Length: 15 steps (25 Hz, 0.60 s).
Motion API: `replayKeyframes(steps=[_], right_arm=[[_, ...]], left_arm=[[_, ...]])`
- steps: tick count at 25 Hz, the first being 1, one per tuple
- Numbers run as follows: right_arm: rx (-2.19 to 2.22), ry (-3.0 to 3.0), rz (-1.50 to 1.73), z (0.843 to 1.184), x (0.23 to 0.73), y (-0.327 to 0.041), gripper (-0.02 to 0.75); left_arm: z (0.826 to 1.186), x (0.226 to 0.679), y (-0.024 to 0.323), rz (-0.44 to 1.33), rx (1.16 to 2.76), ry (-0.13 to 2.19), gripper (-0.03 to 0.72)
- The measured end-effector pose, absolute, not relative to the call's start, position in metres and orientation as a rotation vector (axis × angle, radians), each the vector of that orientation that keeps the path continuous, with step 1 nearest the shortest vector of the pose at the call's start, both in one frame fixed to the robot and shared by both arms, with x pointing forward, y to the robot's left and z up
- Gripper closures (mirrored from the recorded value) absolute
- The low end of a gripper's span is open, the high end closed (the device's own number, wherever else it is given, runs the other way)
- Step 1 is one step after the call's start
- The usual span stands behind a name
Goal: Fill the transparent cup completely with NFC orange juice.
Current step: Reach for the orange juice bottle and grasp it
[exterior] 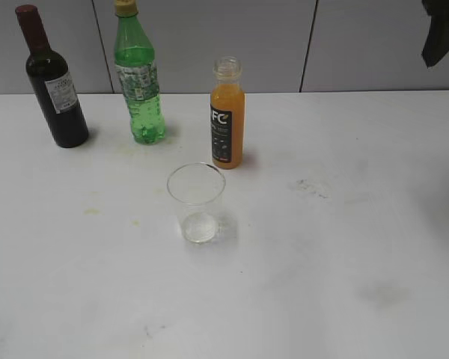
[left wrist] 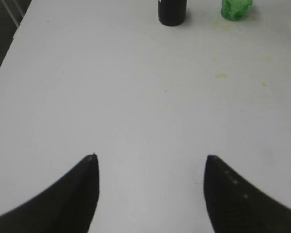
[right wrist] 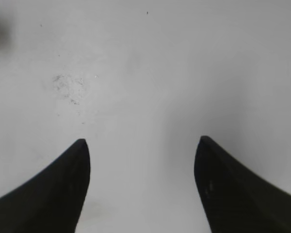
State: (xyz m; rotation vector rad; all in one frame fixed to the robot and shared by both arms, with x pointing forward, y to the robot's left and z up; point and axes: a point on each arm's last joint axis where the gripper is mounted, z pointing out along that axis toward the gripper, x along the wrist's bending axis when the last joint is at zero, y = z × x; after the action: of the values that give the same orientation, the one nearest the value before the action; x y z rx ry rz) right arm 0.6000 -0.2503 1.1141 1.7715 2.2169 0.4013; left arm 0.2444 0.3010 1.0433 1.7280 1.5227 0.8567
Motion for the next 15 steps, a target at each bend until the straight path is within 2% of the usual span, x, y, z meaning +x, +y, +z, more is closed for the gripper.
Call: replayKeyframes(steps=[4, 9, 15], right_arm=[[1.777, 2.194, 0.448, 1.130, 0.577, -0.253, 0.219], [1.798, 2.187, 0.545, 1.145, 0.511, -0.257, 0.220], [1.825, 2.205, 0.517, 1.118, 0.422, -0.268, 0.220]], left_arm=[[1.043, 0.244, 0.301, 0.857, 1.728, 1.523, 0.167], [1.043, 0.244, 0.301, 0.857, 1.728, 1.523, 0.167], [1.043, 0.244, 0.301, 0.857, 1.728, 1.523, 0.167]])
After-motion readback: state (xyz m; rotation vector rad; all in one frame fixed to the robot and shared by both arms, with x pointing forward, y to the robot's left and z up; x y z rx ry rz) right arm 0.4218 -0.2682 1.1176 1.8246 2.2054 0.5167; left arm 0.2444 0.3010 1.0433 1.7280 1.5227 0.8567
